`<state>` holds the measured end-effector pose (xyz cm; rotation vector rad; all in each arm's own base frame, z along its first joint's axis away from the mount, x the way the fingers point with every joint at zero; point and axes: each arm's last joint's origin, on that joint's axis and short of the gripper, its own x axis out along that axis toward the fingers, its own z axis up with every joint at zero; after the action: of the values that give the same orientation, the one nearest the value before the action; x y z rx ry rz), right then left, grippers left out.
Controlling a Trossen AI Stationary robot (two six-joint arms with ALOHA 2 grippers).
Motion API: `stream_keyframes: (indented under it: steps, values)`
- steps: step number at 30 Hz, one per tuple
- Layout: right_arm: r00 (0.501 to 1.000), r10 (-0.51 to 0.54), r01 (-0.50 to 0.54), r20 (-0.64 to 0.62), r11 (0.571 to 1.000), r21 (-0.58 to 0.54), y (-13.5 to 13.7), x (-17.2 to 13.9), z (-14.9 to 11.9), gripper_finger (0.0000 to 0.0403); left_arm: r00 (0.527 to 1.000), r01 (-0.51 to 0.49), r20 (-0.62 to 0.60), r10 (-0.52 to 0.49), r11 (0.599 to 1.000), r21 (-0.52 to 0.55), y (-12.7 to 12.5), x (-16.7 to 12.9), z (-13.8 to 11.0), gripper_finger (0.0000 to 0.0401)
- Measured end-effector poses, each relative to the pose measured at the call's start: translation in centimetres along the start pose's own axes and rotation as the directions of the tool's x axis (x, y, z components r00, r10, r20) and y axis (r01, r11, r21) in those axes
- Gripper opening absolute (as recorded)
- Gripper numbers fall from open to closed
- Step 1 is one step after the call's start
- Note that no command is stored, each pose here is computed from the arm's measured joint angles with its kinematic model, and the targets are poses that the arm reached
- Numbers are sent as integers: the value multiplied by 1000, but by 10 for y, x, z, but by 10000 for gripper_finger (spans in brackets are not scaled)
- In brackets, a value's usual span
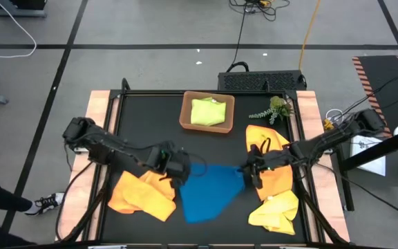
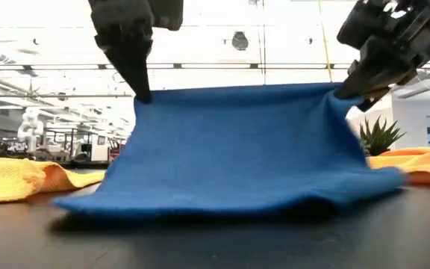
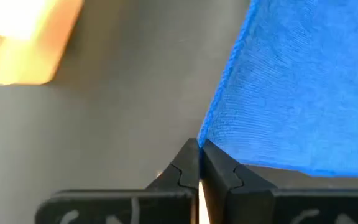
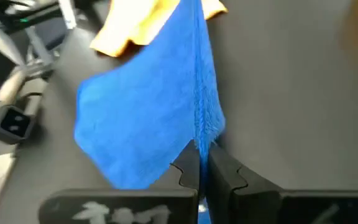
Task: Fold microfiber towels
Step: Fold the blue microfiber towel
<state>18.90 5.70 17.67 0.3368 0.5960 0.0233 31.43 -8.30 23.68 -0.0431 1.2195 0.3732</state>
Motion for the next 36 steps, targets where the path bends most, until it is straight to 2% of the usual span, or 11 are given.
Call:
stream_keyframes:
  steps: [3,7,17,20,27,31,33,36]
  values:
    - [999,18,-17,-50,1000,24,-7,1,0,0,999,-31,-26,31,999,-14,13,4,4,2]
    - [993,68,-64,-93,997,40,-12,1,1,0,999,-35,-18,35,999,39,21,8,10,5]
    - [996,23,-23,-91,1000,4,-25,1,7,0,992,-125,-7,126,988,93,34,11,13,3]
    - [989,28,-32,-145,999,-23,-21,-3,18,0,989,-138,-30,142,983,120,36,11,11,3]
    - [975,-76,37,-210,982,-184,-14,-14,38,0,986,-158,-27,165,972,174,37,11,11,2]
    - [966,-119,68,-229,974,-218,-17,-17,41,0,978,-203,-2,207,964,173,40,9,12,2]
    - [971,-83,31,-224,974,-225,-13,-17,44,0,981,-194,29,192,968,158,42,-3,10,2]
    - [974,75,-122,-215,968,-217,1,-18,50,0,986,-149,97,135,976,159,39,-26,8,2]
